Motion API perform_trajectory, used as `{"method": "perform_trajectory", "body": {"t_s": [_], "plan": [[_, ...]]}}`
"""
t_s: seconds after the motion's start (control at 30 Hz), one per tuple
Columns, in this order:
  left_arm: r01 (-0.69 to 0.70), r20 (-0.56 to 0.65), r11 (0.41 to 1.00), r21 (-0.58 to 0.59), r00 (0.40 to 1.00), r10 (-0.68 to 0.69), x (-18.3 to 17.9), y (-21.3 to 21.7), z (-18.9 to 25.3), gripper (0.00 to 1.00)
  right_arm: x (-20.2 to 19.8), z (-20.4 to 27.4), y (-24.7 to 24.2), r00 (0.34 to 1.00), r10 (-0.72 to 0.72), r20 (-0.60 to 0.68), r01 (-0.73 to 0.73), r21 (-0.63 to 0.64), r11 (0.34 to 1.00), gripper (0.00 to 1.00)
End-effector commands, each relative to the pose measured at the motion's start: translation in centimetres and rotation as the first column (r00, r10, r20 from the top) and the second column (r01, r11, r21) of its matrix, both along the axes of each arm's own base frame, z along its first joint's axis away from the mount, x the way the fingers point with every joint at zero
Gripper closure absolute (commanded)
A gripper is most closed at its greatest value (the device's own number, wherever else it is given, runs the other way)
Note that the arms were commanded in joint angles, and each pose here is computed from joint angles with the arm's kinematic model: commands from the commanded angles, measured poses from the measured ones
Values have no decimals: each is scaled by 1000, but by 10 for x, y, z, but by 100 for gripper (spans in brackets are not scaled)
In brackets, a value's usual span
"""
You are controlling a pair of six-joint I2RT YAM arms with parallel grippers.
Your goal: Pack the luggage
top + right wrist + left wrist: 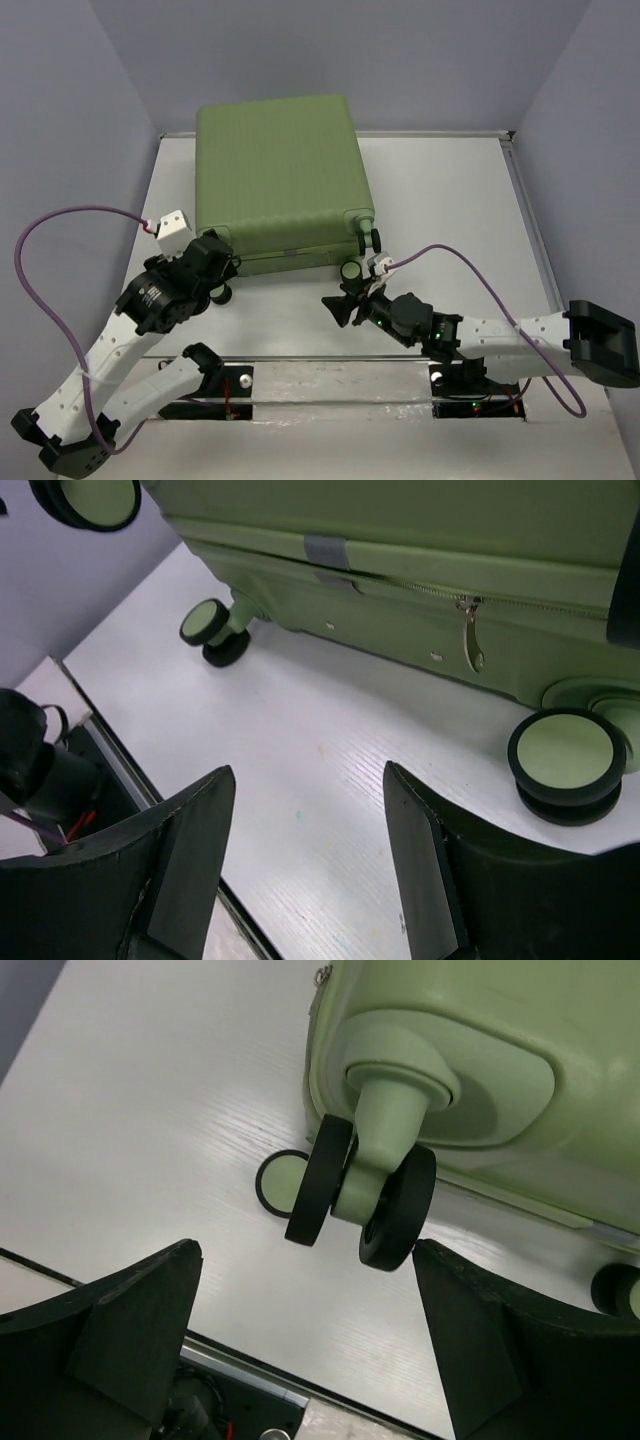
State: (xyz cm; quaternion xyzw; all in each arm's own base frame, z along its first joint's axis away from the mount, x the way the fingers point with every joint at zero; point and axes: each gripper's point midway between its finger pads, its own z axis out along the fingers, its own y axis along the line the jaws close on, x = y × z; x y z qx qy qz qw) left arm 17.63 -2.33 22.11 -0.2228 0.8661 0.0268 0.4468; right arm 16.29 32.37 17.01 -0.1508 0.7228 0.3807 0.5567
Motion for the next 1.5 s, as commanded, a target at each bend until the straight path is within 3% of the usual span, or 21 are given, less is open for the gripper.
{"method": "perform_trajectory", "body": {"t_s": [0.0, 0.17, 0.4, 0.8, 1.07, 1.47], "plan": [[-56, 92, 991, 119, 995, 45, 13, 22, 35, 1, 2, -5, 4, 1000, 17, 4, -17, -47, 999, 33], [61, 71, 994, 95, 995, -68, 45, -17, 30, 1, 1, -10, 14, 999, 40, -2, -40, -66, 997, 32], [148, 16, 985, 86, 989, -150, 55, -39, 14, 3, 12, -14, 15, 1000, 2, -6, -3, -89, 996, 27], [141, 64, 990, 12, 988, -142, 53, -43, 17, 8, 45, 9, 5, 997, -69, 17, 70, -110, 991, 26], [206, 83, 974, -94, 977, -199, 49, -62, 2, 20, 86, 3, -2, 985, -174, -8, 171, -149, 974, 26], [159, 197, 971, -177, 973, -123, 44, -53, 2, 30, 107, -1, -3, 977, -213, -19, 206, -169, 964, 26]]}}
